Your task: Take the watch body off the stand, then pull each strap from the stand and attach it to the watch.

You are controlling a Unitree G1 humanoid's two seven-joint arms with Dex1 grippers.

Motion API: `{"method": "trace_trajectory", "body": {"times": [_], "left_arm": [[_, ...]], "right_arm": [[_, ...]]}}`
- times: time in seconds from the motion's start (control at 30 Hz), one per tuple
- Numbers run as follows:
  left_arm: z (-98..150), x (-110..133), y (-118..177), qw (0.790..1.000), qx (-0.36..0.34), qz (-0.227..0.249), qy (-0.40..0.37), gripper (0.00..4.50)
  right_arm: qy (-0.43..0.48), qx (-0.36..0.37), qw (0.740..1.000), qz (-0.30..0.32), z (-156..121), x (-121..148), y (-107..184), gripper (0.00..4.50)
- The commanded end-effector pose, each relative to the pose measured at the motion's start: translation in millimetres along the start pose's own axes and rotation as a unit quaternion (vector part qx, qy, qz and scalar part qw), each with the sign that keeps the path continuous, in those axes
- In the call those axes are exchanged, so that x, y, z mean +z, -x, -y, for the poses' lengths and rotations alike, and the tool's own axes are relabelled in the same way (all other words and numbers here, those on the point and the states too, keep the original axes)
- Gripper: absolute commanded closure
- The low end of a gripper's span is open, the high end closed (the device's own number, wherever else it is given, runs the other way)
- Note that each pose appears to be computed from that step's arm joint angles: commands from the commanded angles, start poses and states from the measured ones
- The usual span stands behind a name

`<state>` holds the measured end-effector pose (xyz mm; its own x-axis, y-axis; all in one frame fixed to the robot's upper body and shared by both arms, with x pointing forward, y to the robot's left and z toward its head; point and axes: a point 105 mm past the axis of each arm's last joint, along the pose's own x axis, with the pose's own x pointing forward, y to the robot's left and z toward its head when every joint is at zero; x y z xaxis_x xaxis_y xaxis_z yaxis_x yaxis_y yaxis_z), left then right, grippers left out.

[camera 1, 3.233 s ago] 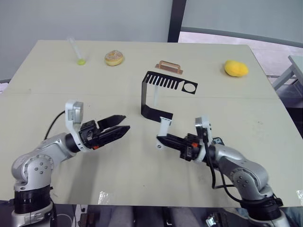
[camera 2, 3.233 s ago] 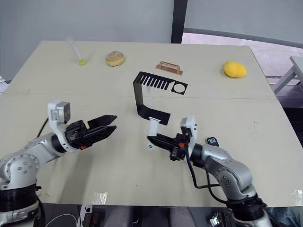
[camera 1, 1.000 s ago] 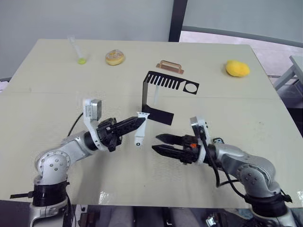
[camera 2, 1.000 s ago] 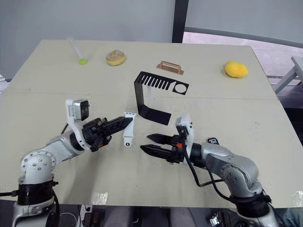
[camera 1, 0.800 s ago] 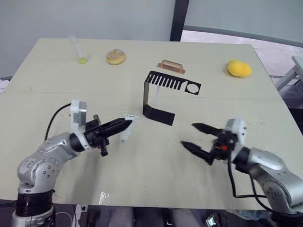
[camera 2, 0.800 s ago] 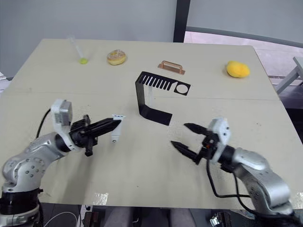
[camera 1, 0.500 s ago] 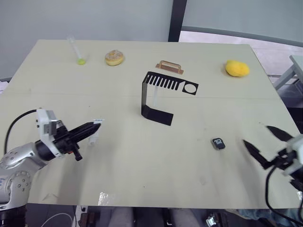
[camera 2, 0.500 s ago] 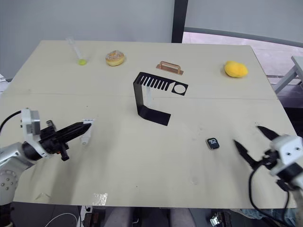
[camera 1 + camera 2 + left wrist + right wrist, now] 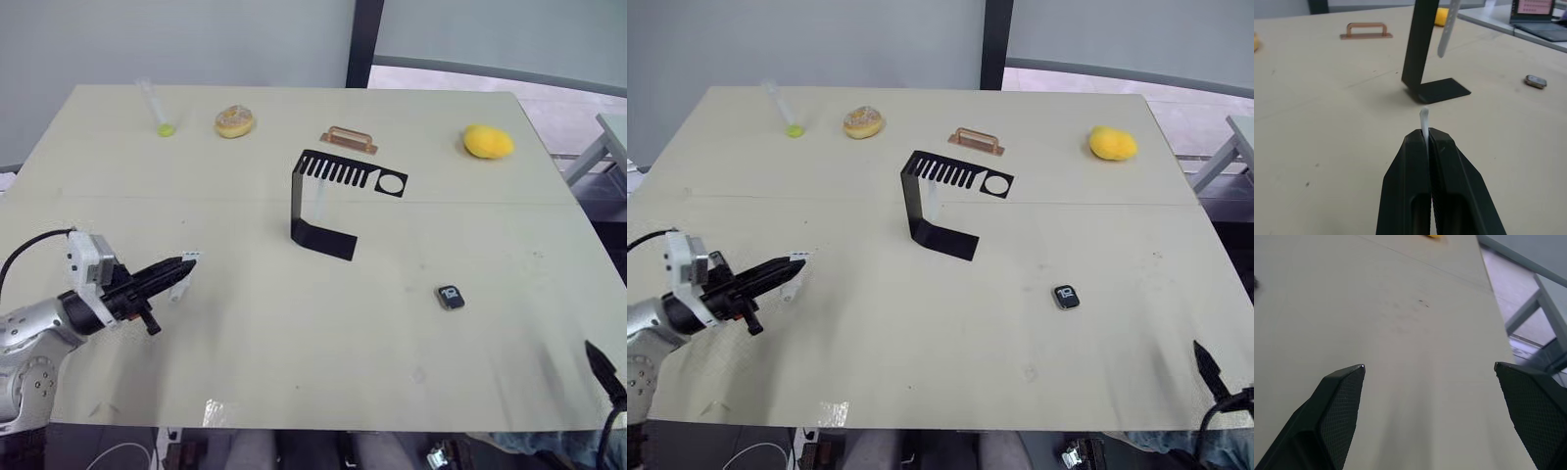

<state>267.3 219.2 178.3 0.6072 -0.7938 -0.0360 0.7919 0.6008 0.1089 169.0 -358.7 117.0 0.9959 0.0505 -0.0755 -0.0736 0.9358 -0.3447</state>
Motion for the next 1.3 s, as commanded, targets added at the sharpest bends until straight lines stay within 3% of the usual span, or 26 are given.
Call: {"method": "trace_trajectory", "body": {"times": [0.03, 0.13, 0.27, 0.43, 0.73, 1.3], "left_arm": [[21.0, 12.4, -25.5, 0.995, -0.095, 0.004, -0.042, 4.5], [39.8, 17.5, -45.8, 0.98, -0.183, 0.0, -0.081, 4.5], [73.9, 20.1, -72.9, 0.937, -0.323, -0.034, -0.126, 4.5], [91.3, 16.3, -91.2, 0.91, -0.386, -0.079, -0.13, 4.5], [104.5, 4.9, -100.6, 0.894, -0.407, -0.109, -0.149, 4.5], [113.8, 8.3, -95.0, 0.897, -0.41, -0.101, -0.13, 4.5]], "right_arm": [[-0.012, 0.024, 0.999, 0.039, -18.9, 31.2, -16.1, 0.02], [-0.04, 0.043, 0.998, 0.003, -38.4, 34.2, -27.5, 0.02], [-0.068, 0.129, 0.989, -0.015, -85.0, 49.9, -38.4, 0.02], [-0.076, 0.139, 0.987, -0.036, -103.2, 46.2, -48.6, 0.02], [-0.091, 0.123, 0.986, -0.063, -118.3, 32.3, -71.6, 0.02], [-0.081, 0.097, 0.988, -0.088, -115.7, 19.4, -98.9, 0.02]]}}
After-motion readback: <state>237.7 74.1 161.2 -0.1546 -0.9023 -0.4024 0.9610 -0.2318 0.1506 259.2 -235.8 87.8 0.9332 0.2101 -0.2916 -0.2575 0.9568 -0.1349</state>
